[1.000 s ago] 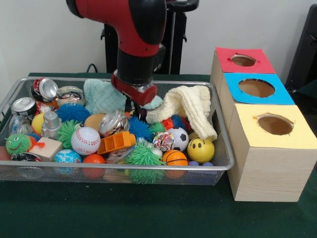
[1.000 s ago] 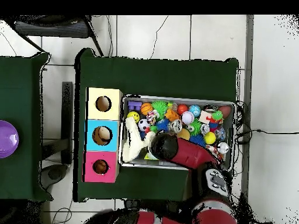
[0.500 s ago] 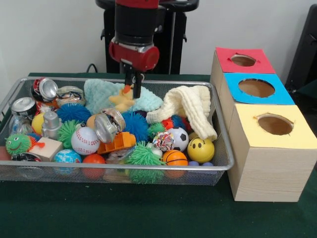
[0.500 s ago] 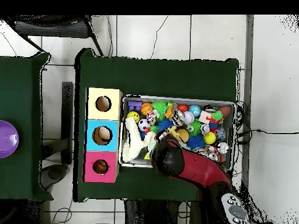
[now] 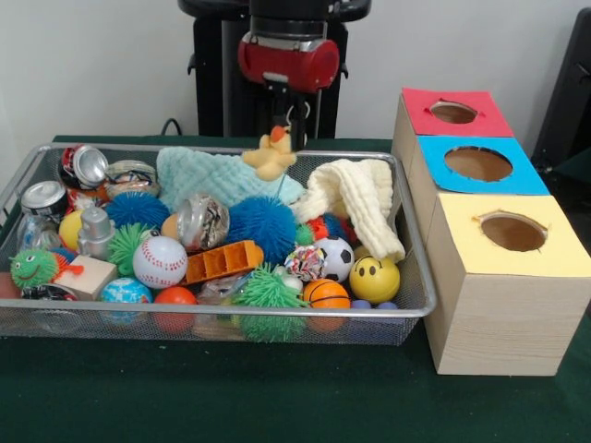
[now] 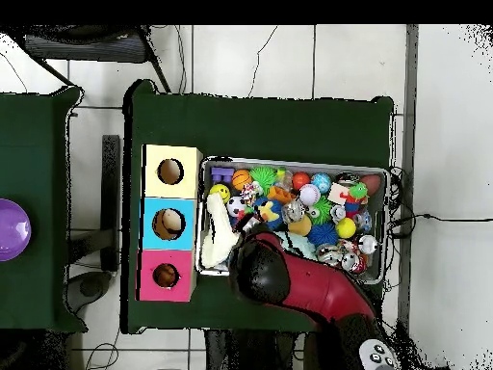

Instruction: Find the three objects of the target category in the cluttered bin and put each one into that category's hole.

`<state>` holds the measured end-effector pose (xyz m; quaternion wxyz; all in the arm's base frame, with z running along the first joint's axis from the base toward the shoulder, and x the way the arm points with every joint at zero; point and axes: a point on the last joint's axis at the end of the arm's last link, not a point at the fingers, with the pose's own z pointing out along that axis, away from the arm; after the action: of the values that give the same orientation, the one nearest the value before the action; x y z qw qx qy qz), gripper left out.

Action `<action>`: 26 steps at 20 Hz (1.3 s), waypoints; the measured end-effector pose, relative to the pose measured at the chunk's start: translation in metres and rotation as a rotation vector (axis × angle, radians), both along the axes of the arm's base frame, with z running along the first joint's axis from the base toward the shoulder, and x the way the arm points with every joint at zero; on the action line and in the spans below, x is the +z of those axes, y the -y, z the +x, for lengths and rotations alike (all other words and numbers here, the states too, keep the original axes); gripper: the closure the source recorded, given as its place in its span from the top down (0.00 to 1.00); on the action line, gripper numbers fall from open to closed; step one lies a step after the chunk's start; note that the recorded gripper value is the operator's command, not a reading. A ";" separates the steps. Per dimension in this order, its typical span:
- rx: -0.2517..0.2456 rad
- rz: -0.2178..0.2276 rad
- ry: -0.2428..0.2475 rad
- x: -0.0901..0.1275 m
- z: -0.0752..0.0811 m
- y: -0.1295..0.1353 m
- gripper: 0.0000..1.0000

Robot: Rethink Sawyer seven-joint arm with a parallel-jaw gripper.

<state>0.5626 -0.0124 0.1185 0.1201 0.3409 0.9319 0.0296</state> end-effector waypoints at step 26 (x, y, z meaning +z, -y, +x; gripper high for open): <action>-0.016 0.211 -0.027 0.098 -0.009 -0.108 0.00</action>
<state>0.5531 0.0961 0.2160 0.0711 0.3593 0.9225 0.1220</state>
